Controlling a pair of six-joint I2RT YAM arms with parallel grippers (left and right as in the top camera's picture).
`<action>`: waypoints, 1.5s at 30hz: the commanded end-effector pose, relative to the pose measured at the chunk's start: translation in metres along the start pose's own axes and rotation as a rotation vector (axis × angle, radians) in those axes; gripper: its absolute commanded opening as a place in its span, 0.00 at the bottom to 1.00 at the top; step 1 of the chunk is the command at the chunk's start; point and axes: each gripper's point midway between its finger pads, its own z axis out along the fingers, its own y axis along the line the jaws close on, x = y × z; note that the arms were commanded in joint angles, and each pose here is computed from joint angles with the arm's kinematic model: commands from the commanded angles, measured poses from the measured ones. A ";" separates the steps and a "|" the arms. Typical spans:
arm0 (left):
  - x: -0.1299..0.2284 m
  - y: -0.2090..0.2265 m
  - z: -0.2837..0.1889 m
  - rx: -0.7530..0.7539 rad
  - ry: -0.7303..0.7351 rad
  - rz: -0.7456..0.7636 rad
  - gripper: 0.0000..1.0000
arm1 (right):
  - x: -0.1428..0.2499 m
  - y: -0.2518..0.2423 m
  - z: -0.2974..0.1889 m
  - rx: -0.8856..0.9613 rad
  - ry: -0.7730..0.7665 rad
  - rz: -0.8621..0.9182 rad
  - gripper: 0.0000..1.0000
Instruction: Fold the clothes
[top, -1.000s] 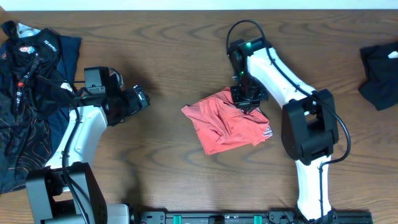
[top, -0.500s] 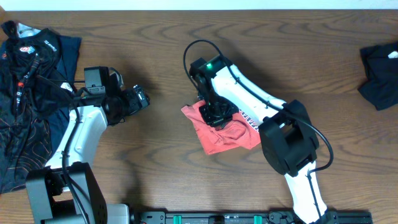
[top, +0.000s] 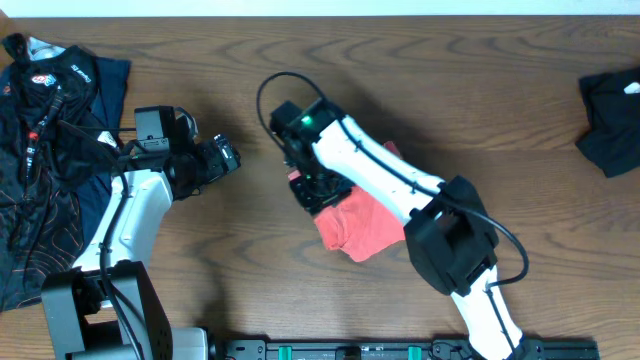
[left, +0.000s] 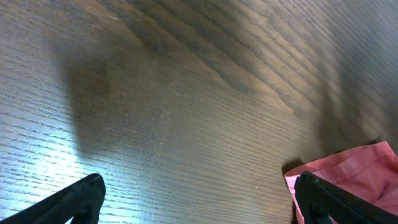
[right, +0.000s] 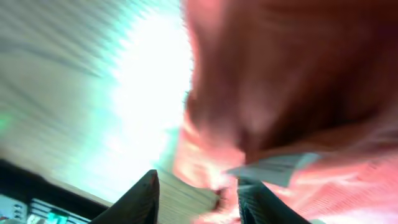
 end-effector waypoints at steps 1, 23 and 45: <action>-0.002 0.001 -0.001 -0.002 -0.007 -0.004 0.99 | -0.007 -0.005 -0.010 -0.013 -0.031 0.082 0.38; 0.001 0.012 -0.003 -0.023 0.010 -0.034 0.99 | 0.004 -0.185 -0.050 -0.610 -0.157 0.149 0.99; 0.014 0.016 -0.004 -0.041 0.060 -0.052 0.99 | 0.019 -0.153 0.040 -0.803 -0.057 0.138 0.99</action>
